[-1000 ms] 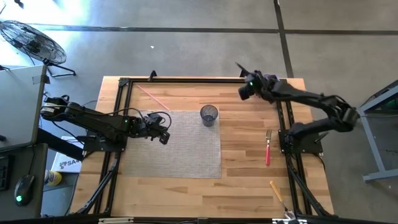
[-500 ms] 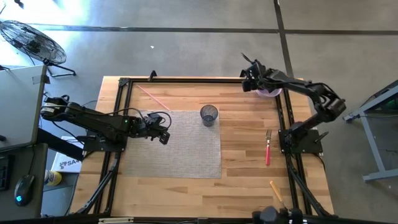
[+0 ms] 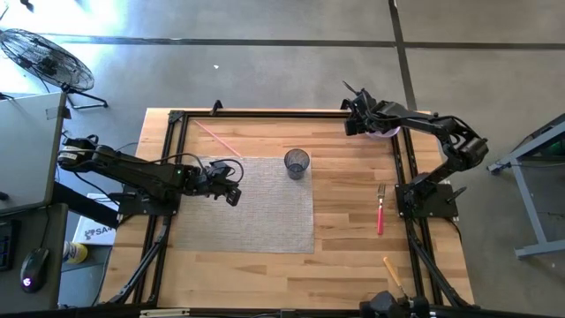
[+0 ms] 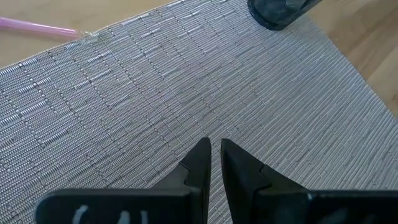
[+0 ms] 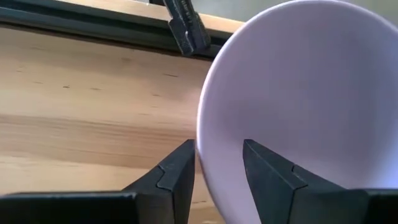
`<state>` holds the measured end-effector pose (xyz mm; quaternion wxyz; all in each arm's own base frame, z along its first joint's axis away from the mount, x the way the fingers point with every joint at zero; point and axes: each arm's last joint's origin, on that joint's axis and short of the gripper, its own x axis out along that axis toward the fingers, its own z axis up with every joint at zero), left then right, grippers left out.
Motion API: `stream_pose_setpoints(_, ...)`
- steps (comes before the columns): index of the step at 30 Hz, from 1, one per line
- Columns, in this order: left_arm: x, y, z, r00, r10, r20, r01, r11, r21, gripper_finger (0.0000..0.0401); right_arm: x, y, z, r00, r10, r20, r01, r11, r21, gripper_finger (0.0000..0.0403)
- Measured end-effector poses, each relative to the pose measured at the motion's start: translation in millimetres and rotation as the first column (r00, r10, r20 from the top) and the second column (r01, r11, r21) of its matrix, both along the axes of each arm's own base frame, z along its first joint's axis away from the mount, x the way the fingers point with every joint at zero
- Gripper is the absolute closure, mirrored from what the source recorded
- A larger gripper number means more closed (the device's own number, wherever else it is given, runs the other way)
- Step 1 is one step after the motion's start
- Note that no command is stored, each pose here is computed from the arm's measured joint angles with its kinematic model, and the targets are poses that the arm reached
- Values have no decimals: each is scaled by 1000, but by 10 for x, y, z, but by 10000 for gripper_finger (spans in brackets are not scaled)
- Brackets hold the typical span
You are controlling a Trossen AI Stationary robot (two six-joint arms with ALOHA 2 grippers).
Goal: Pick & Place Utensil
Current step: Put the purple bowl on the gray mat to the bottom left of the blue cup
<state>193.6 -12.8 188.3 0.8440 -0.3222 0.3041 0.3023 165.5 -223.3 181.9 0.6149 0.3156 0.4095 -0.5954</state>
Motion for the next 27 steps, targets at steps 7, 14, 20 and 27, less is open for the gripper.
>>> stream_pose_setpoints(7, 1, 0, 1, 1000, 0, 2, 0, 1000, 0, 367, 4, 3, -1, 1000, 5, 10, -5, 1000, 8, 274)
stream_pose_setpoints(14, 1, 0, 1, 1000, 0, 2, 0, 1000, 0, 367, -3, 12, -5, 1000, 29, -9, -29, 999, 19, 280)
stream_pose_setpoints(20, 1, 0, 1, 1000, 0, 2, 0, 1000, 0, 367, -9, 27, -12, 998, 61, -23, -60, 997, 44, 320)
stream_pose_setpoints(27, 1, 0, 1, 1000, 0, 2, 0, 1000, 0, 367, -6, 31, -14, 996, 84, -17, -83, 995, 56, 379)
